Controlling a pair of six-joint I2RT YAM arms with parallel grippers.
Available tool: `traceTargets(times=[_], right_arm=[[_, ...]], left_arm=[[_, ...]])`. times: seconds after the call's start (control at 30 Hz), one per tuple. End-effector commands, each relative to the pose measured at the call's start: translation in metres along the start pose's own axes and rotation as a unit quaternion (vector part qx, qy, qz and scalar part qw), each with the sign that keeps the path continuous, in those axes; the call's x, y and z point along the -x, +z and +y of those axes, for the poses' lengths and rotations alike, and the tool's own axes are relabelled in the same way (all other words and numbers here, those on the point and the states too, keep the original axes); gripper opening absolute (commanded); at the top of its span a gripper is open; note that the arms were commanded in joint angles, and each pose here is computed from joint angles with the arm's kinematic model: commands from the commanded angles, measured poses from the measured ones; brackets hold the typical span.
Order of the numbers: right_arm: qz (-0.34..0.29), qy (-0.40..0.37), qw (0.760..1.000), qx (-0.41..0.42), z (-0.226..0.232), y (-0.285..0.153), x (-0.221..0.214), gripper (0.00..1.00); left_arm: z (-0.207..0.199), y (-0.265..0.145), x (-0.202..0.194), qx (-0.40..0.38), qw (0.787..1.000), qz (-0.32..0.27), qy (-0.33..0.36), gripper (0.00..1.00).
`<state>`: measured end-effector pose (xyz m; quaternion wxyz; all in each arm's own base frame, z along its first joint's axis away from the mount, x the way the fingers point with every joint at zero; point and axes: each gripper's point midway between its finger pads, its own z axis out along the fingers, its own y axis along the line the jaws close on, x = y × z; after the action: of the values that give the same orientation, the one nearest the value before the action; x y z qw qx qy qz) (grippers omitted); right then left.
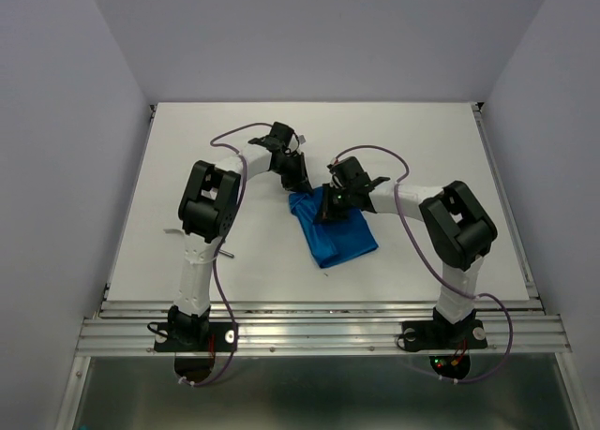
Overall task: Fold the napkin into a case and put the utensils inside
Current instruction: Smooth out the 2/3-rectangle-folded napkin at the center of the board.
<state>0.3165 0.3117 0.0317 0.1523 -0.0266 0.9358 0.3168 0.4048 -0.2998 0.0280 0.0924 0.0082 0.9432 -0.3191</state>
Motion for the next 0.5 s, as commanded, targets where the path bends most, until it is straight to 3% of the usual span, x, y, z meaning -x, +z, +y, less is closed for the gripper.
traceTargets(times=[0.0,0.27,0.37,0.47], right_arm=[[-0.036,-0.020,0.999,0.004,0.009,-0.014,0.016,0.01],[-0.020,-0.014,1.000,-0.001,0.001,-0.006,0.008,0.01],[-0.023,-0.014,1.000,-0.002,0.001,-0.008,0.009,0.01],[-0.026,-0.013,1.000,-0.002,0.002,-0.010,0.009,0.01]], left_arm=[[-0.021,-0.016,0.007,-0.019,0.999,-0.010,0.026,0.06],[-0.074,-0.072,0.029,-0.077,0.992,-0.084,0.055,0.07],[-0.070,-0.094,0.033,-0.050,0.991,-0.111,0.047,0.07],[-0.022,-0.100,0.025,0.026,0.992,-0.125,0.003,0.07]])
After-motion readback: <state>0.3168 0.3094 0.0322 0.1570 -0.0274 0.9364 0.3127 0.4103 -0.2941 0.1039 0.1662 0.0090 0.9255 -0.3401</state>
